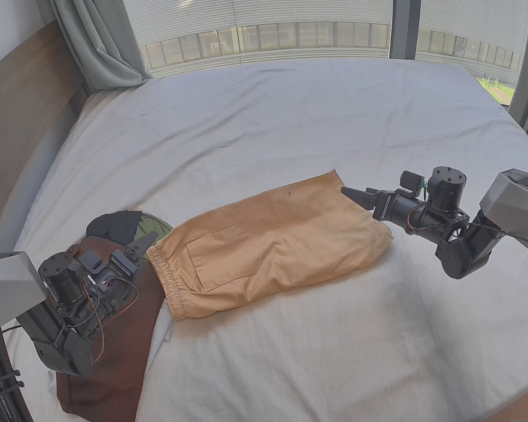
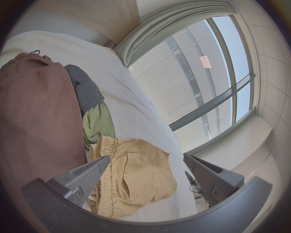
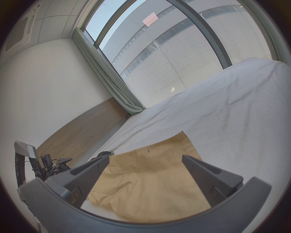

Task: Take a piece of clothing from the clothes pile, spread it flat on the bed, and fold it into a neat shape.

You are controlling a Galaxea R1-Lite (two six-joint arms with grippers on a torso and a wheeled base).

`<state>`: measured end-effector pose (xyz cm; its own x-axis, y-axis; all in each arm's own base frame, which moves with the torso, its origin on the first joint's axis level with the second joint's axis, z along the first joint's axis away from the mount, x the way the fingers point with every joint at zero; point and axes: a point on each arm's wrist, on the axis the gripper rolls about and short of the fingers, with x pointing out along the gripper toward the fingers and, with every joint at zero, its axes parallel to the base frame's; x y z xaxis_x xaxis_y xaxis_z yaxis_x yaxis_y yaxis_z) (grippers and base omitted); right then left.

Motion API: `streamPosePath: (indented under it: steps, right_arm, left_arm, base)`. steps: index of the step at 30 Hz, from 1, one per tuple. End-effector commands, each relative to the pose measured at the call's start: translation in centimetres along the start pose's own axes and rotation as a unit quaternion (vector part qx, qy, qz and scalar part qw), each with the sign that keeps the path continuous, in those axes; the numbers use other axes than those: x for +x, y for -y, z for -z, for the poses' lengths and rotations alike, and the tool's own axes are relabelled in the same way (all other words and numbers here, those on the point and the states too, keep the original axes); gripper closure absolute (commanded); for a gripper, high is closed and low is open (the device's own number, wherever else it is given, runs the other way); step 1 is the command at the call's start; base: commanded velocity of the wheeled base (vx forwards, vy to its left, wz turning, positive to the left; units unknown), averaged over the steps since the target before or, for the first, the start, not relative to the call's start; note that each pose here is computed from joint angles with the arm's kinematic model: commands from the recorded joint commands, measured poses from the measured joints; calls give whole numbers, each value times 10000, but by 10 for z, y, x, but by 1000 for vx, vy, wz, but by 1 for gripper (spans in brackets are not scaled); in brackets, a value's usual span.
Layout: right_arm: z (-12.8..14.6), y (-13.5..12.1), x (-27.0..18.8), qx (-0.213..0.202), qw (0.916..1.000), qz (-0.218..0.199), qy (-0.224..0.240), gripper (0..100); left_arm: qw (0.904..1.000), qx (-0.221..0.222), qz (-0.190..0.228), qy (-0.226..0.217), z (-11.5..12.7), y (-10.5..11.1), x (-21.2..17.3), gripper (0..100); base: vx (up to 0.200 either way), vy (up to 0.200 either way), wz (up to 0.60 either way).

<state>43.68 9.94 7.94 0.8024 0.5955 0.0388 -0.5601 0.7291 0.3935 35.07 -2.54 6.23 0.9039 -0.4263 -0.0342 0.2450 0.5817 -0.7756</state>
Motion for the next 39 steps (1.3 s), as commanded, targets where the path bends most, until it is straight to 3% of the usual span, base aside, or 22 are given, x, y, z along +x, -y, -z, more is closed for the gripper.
streamPosePath:
  steps: [1,8,17,22,31,35,39]
  right_arm:
    - [-9,-16,-19,33,10000,-9,-18,0]
    - [0,-27,-38,386,9991,126,-84,0]
    - [17,-30,-58,444,9987,177,-169,0]
    - [11,-34,-66,416,9989,170,-102,0]
    - [19,-34,-68,475,9984,201,-236,0]
    - [34,-30,-66,561,9973,247,-417,0]
    - [44,-25,-64,615,9961,312,-550,0]
  left_arm:
    - [9999,42,110,23,-3,12,-5,0]
    - [9998,63,186,-23,0,19,-7,0]
    - [9996,125,251,22,-3,25,-10,0]
    - [9992,177,344,21,-2,36,-13,0]
    - [9958,847,348,-3,0,39,-17,0]
    - [9948,985,270,1,2,36,-18,0]
    - [9900,1394,209,-20,4,32,-17,0]
  base:
    - [0,0,0]
    - [0,0,0]
    - [0,0,0]
    - [0,0,0]
    - [0,0,0]
    - [0,0,0]
    - [0,0,0]
